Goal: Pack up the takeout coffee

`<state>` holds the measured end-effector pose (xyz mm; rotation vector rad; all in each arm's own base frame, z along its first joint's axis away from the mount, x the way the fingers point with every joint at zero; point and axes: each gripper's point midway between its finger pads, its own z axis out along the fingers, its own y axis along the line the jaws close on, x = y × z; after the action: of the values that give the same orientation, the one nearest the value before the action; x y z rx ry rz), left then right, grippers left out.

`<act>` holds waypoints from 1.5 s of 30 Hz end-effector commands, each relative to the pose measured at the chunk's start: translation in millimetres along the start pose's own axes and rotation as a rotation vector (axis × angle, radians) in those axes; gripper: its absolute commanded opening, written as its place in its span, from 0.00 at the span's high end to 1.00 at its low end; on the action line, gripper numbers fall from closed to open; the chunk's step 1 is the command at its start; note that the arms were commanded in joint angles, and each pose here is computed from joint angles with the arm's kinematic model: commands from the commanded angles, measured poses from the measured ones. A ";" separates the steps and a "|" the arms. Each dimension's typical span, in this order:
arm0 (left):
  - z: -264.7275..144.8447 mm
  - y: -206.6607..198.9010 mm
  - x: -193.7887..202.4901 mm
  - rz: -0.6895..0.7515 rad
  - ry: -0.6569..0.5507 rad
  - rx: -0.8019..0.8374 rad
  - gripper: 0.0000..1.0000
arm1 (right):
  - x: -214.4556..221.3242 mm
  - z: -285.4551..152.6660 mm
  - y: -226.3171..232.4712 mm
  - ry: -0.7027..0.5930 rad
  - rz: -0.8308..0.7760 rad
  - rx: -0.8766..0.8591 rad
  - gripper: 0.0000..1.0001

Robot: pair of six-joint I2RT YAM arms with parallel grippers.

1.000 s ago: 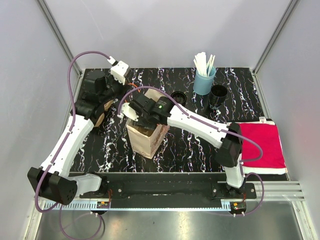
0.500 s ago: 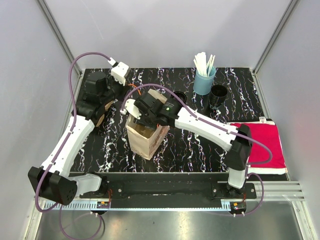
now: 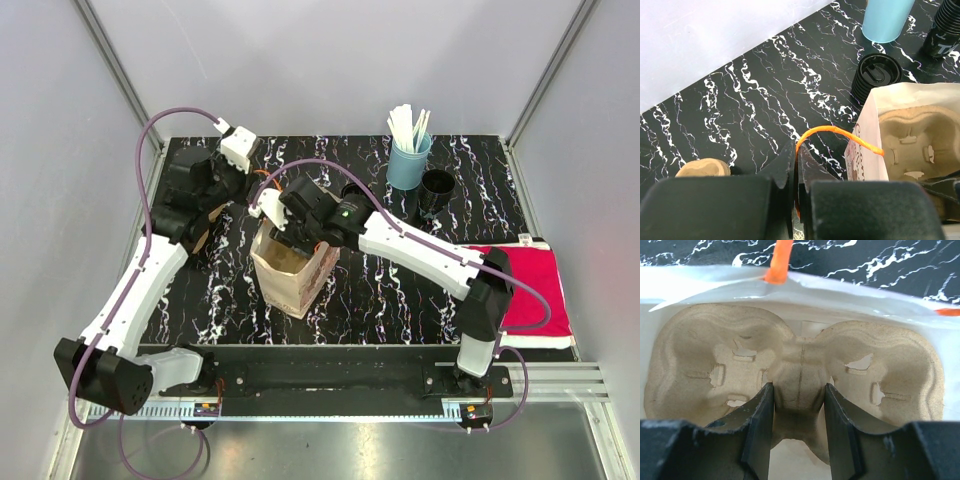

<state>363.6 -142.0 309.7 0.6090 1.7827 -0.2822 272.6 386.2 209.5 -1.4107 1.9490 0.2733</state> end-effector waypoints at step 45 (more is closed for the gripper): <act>-8.5 4.6 -21.5 0.020 -0.092 -0.031 1.00 | -0.5 10.8 13.2 -0.068 0.089 -0.119 0.59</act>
<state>360.8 -139.8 313.5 0.6007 1.7645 -0.2734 265.2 391.0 183.2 -1.4013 2.0087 0.4261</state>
